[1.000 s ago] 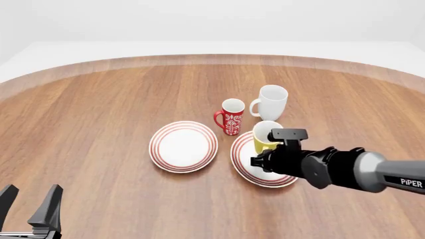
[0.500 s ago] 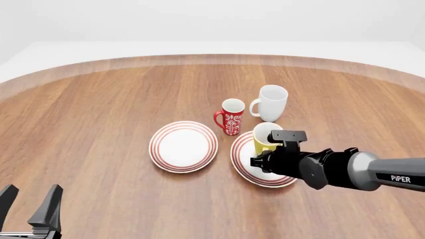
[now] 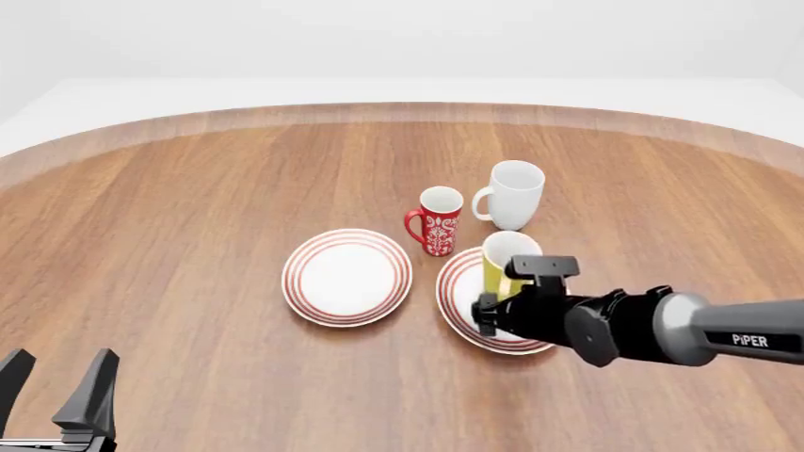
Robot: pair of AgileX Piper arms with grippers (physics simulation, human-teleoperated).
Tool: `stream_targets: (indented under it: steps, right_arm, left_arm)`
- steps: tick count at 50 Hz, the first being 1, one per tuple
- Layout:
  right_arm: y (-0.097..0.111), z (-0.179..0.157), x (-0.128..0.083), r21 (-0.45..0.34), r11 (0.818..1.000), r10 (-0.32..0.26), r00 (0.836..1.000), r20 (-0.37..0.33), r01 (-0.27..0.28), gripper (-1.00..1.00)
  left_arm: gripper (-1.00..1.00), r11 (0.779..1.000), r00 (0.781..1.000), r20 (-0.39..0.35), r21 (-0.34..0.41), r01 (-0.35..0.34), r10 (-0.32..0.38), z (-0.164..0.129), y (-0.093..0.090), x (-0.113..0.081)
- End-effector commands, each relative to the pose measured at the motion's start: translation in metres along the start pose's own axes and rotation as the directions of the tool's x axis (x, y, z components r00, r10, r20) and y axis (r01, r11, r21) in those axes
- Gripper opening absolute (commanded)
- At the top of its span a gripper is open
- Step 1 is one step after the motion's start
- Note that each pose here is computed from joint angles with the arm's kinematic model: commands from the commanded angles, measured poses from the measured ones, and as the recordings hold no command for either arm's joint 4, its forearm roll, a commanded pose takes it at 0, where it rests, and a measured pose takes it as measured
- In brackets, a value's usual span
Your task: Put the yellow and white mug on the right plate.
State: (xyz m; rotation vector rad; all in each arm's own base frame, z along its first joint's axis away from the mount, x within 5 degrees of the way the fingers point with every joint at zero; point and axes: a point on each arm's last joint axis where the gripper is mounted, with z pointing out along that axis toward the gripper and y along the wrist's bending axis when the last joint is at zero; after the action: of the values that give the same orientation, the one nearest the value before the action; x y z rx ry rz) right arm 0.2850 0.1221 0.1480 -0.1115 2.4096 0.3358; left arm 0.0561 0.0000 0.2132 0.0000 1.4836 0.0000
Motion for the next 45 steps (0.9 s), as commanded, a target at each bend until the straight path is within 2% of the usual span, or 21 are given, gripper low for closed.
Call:
stream_targets:
  steps: [1, 30, 45]
  right_arm:
    - [-0.001, -0.008, 0.010, 0.002, 1.000, -0.014, 1.000, -0.023, 0.014, 1.00]
    - [0.004, -0.028, 0.007, -0.016, 0.999, -0.031, 1.000, 0.000, 0.031, 1.00]
    - [0.007, -0.049, 0.004, -0.028, 0.999, -0.043, 0.999, 0.026, 0.043, 1.00]
  left_arm:
    - [1.00, 1.000, 1.000, 0.000, 0.000, 0.000, 0.000, 0.000, 0.000, 0.000]
    - [1.00, 1.000, 1.000, 0.000, 0.000, 0.000, 0.000, 0.000, 0.000, 0.000]
    - [1.00, 1.000, 1.000, 0.000, 0.000, 0.000, 0.000, 0.000, 0.000, 0.000]
